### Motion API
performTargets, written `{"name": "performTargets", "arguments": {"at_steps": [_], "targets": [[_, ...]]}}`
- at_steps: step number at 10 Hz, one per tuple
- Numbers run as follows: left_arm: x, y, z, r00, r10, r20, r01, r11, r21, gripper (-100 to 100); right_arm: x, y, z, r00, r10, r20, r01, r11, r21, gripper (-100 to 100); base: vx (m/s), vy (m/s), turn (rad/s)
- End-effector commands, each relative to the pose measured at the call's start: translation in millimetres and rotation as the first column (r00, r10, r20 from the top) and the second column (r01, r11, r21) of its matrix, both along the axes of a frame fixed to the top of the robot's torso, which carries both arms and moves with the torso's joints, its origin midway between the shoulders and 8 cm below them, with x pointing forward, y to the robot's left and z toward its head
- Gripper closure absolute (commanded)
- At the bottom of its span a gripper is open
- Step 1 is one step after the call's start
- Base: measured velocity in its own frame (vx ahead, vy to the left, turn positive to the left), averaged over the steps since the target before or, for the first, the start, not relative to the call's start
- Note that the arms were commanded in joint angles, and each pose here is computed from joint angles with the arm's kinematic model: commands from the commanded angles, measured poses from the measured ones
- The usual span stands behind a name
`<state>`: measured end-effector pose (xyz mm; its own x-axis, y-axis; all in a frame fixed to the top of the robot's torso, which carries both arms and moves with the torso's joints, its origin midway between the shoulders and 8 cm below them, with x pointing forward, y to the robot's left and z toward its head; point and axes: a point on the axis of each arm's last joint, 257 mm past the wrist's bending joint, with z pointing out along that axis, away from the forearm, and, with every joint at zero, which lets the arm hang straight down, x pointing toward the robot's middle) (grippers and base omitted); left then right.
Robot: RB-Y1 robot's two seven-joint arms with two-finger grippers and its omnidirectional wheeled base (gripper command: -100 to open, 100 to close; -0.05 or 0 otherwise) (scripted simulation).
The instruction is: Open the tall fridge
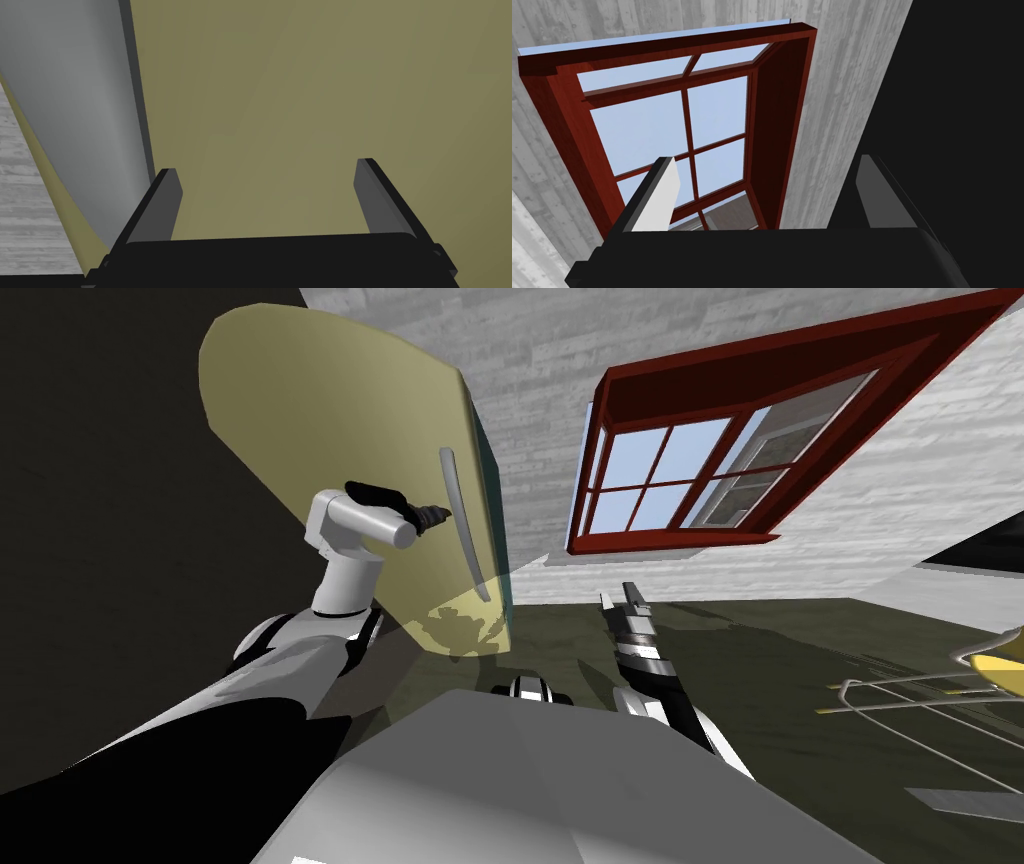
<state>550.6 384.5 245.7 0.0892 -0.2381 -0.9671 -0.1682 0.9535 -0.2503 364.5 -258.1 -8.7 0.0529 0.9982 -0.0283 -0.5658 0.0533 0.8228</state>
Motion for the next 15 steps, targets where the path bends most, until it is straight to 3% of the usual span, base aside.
{"name": "performTargets", "arguments": {"at_steps": [1,2,3,4,8,9,15], "targets": [[-11.2,13.0,22.3,0.9996,0.028,-0.011,-0.028,0.9992,-0.029,-100,0.0,0.0,0.0,1.0,0.0,0.0,0.0,1.0,0.0,0,0.022,-0.028,-0.123],[-11.7,15.3,18.4,0.999,0.037,-0.026,-0.038,0.9988,-0.032,-100,0.0,0.0,0.0,1.0,0.0,0.0,0.0,1.0,0.0,0,0.018,-0.018,-0.066],[-19.9,22.2,32.6,0.9986,0.045,-0.028,-0.046,0.9976,-0.051,-100,0.0,0.0,0.0,1.0,0.0,0.0,0.0,1.0,0.0,0,0.025,-0.023,-0.11],[-20.2,23.2,30.8,0.9982,0.049,-0.035,-0.051,0.9973,-0.053,-100,0.0,0.0,0.0,1.0,0.0,0.0,0.0,1.0,0.0,0,0.021,-0.021,-0.063],[-44.6,40.3,61.5,0.9968,0.058,-0.055,-0.064,0.9917,-0.111,-100,0.0,0.0,0.0,1.0,0.0,0.0,0.0,1.0,0.0,0,0.022,-0.022,-0.11],[-46.0,41.2,59.7,0.9958,0.063,-0.066,-0.07,0.991,-0.114,-100,0.0,0.0,0.0,1.0,0.0,0.0,0.0,1.0,0.0,0,0.021,-0.008,-0.065],[-81.8,55.4,86.7,0.9933,0.038,-0.109,-0.059,0.9794,-0.193,-100,0.0,-0.1,0.0,1.0,0.0,0.0,0.0,1.0,0.0,0,0.028,-0.019,-0.095]]}}
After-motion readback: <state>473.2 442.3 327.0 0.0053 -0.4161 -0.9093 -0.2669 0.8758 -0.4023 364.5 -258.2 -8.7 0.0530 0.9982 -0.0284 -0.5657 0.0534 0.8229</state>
